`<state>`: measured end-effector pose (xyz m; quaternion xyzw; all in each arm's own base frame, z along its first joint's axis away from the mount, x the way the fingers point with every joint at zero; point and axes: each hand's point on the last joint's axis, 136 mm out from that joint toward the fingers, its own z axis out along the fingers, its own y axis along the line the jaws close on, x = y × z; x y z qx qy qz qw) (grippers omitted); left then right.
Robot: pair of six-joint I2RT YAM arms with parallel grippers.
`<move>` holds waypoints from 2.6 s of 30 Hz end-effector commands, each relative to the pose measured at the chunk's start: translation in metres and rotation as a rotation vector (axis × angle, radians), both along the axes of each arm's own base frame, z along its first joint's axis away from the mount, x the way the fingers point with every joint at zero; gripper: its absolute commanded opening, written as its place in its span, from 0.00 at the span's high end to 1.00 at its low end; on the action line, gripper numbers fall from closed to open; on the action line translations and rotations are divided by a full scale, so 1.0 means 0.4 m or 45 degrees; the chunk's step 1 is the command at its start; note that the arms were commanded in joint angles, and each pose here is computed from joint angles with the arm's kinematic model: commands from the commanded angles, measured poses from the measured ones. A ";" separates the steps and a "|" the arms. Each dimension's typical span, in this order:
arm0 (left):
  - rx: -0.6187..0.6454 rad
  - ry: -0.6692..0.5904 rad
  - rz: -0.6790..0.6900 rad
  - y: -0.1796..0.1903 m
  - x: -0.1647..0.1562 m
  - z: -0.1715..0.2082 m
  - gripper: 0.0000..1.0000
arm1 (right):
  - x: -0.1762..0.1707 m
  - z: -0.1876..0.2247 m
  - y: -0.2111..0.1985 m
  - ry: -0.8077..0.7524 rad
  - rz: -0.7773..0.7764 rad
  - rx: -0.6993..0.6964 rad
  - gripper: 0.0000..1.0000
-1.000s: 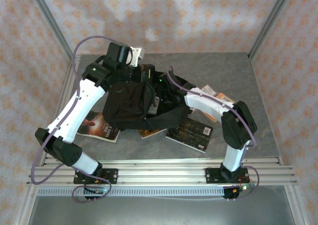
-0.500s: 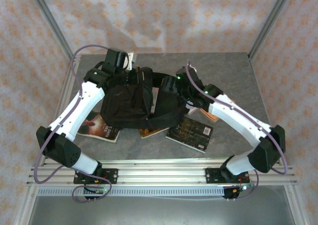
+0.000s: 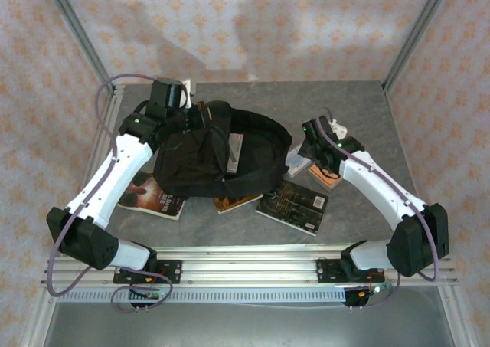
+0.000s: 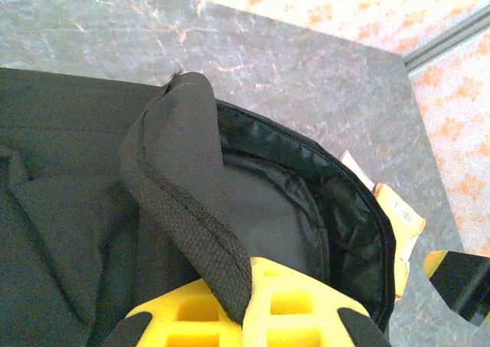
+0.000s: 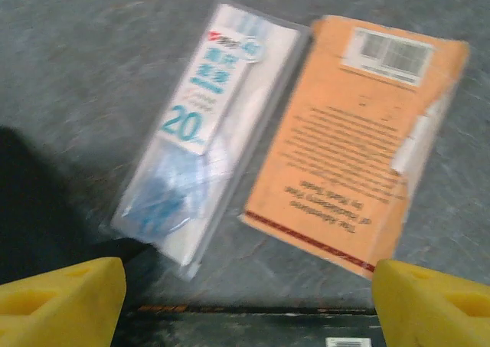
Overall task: Pack the student bag
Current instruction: Pick up the card holder from the center of the table, then place the student bag at the top-center of the table, then close the student bag at the top-center of the table, then move the book to the center of the table.
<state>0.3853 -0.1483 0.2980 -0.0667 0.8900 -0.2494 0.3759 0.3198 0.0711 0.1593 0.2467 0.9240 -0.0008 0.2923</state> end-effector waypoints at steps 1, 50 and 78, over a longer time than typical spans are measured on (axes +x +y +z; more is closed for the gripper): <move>-0.027 -0.174 0.102 0.035 0.037 0.097 1.00 | -0.014 -0.050 -0.041 0.073 -0.102 0.061 0.18; 0.133 0.081 -0.243 -0.195 0.376 -0.097 1.00 | 0.072 -0.297 0.541 0.464 0.787 0.514 0.25; 0.008 0.081 0.067 -0.043 0.092 -0.023 0.42 | 0.019 -0.346 0.605 0.479 0.781 0.764 1.00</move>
